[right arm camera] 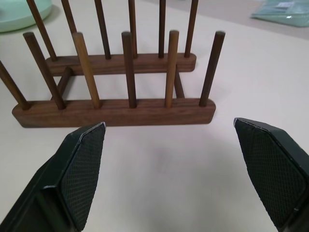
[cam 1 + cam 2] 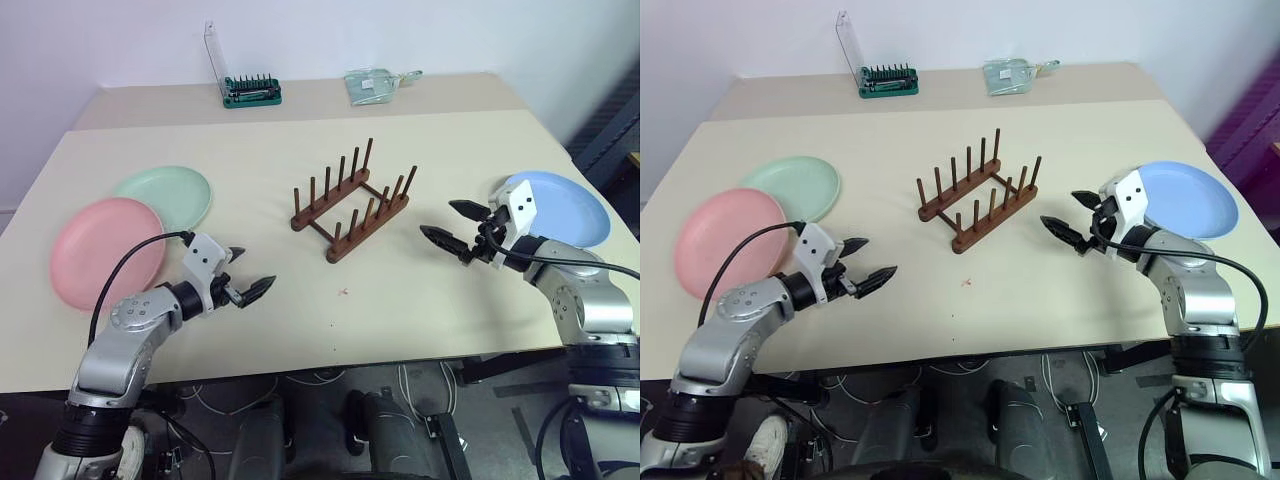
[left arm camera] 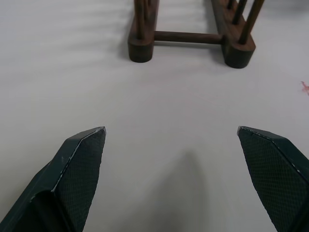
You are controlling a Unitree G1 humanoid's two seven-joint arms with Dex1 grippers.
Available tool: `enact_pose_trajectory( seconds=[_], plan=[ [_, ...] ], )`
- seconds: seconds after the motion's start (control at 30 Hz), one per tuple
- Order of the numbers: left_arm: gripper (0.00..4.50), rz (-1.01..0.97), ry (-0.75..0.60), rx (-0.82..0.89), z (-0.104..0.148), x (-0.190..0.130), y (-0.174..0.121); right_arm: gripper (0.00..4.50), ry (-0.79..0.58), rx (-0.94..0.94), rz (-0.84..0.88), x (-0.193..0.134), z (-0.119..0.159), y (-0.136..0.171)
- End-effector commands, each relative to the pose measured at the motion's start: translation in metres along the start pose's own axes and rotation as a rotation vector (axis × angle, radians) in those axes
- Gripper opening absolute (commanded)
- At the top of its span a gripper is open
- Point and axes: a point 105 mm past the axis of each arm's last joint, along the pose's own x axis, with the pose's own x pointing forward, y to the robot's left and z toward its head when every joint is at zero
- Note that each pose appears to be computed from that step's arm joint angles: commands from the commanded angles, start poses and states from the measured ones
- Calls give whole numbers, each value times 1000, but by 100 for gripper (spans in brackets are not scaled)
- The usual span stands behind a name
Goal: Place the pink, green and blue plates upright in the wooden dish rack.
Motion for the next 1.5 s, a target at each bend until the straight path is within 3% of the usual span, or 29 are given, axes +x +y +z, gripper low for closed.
enact_pose_trajectory(
  seconds=[0.03,0.33,0.5,0.57,1.0,1.1,1.27,1.3,1.5],
  plan=[
    [450,-9,-31,27,10,-1,-5,435,-42,-42,1,4,14,3],
    [450,-86,-32,27,14,10,-21,435,-44,-49,9,11,12,10],
    [450,-193,-33,27,11,37,-50,435,-55,-41,-4,13,10,14],
    [450,-215,-13,26,6,65,-62,435,-52,-30,-24,11,6,12],
    [450,-191,-41,25,16,142,-84,435,-25,-26,-97,-12,-4,12],
    [366,-216,-58,23,18,146,-87,440,-23,-30,-102,-12,-4,14],
    [108,-239,-74,68,21,148,-89,440,-11,-38,-113,-17,-7,14],
    [73,-241,-74,76,21,147,-88,440,-8,-38,-113,-17,-8,15],
    [74,-386,-128,154,24,132,-90,440,37,-72,-103,-21,-14,14]
  ],
)
